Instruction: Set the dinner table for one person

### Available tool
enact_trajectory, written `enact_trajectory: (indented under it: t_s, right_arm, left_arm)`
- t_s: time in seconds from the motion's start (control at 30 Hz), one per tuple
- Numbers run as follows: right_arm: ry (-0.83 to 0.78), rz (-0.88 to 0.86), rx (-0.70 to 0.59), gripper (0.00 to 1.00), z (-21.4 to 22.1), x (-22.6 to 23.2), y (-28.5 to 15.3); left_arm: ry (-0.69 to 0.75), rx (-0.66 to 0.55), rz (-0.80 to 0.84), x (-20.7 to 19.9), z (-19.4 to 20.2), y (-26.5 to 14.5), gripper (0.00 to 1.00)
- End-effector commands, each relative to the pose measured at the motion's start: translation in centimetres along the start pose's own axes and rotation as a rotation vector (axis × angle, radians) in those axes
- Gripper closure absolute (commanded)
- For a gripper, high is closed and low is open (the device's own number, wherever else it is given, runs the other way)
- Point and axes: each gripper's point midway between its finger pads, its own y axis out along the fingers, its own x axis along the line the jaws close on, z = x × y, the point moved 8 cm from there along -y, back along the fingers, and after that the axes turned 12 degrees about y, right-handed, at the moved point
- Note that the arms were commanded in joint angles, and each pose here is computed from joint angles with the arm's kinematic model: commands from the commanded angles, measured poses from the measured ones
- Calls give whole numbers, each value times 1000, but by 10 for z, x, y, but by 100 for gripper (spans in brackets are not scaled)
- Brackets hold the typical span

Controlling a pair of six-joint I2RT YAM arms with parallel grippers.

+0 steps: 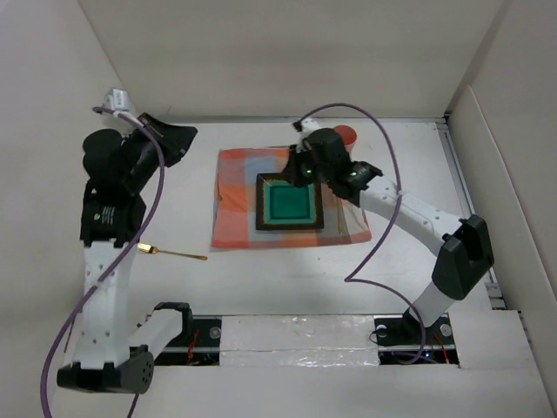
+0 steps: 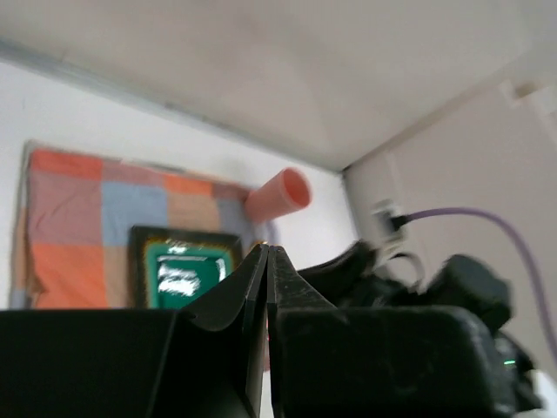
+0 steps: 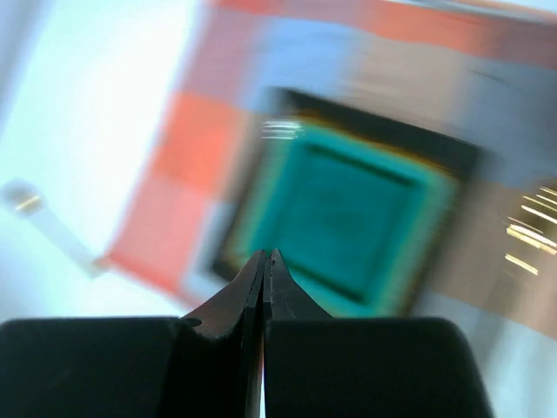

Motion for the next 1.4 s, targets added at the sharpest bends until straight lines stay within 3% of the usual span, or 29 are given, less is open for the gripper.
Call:
enact_trajectory:
  t_s: [0.0, 0.07, 0.1, 0.2, 0.23, 0.33, 0.37, 0.43, 0.47, 0.5, 0.57, 0.67, 0.93, 1.1, 1.17, 1.23, 1.27, 1.33, 1.37]
  right_arm:
    - [-153, -314, 101, 100, 35, 88, 15]
    - [-226, -375, 147, 100, 56, 115, 26]
    - [-298, -436, 197, 100, 92, 157, 45]
    - [-337, -485, 179, 100, 98, 183, 56]
    - [-365, -462, 243, 100, 129, 185, 76]
    - [-428, -435, 227, 100, 137, 212, 98]
    - [-470, -403, 278, 100, 168, 209, 123]
    - [-493, -373, 298, 98, 182, 215, 138]
    - [-495, -395, 281, 95, 189, 228, 149]
    - [-493, -382, 269, 83, 190, 229, 156]
    - [-488, -395, 249, 74, 200, 235, 166]
    - [-480, -411, 238, 47, 210, 238, 173]
    - [-657, -414, 307, 32, 267, 227, 189]
    - [-691, -398, 314, 37, 272, 220, 193]
    - [-710, -342, 324, 49, 281, 212, 195]
    - [-724, -295, 325, 53, 286, 201, 198]
    - [-735, -254, 342, 63, 292, 190, 199]
    - [-742, -200, 330, 68, 296, 179, 202]
    - [-745, -170, 354, 79, 304, 167, 202]
  left_arm:
    - [-47, -220, 61, -44, -40, -65, 100]
    - [-37, -275, -20, -53, -51, -102, 100]
    - [-4, -354, -61, -70, -68, -146, 98]
    - [6, -354, -128, -69, -64, -167, 93]
    - [17, -381, -125, -75, -69, -181, 90]
    - [29, -360, -160, -74, -63, -195, 86]
    - [34, -347, -155, -74, -60, -196, 84]
    - [36, -320, -156, -72, -54, -196, 83]
    - [41, -315, -142, -73, -52, -198, 82]
    - [46, -313, -140, -73, -51, -197, 81]
    - [63, -296, -130, -73, -49, -197, 80]
    - [82, -272, -132, -71, -46, -195, 79]
    - [108, -247, -144, -60, -35, -185, 78]
    - [111, -235, -135, -59, -32, -182, 78]
    - [118, -240, -131, -61, -33, -185, 78]
    - [128, -258, -128, -63, -36, -190, 78]
    - [129, -261, -130, -64, -36, -191, 78]
    - [131, -265, -133, -63, -36, -192, 78]
    - [130, -261, -134, -63, -35, -192, 78]
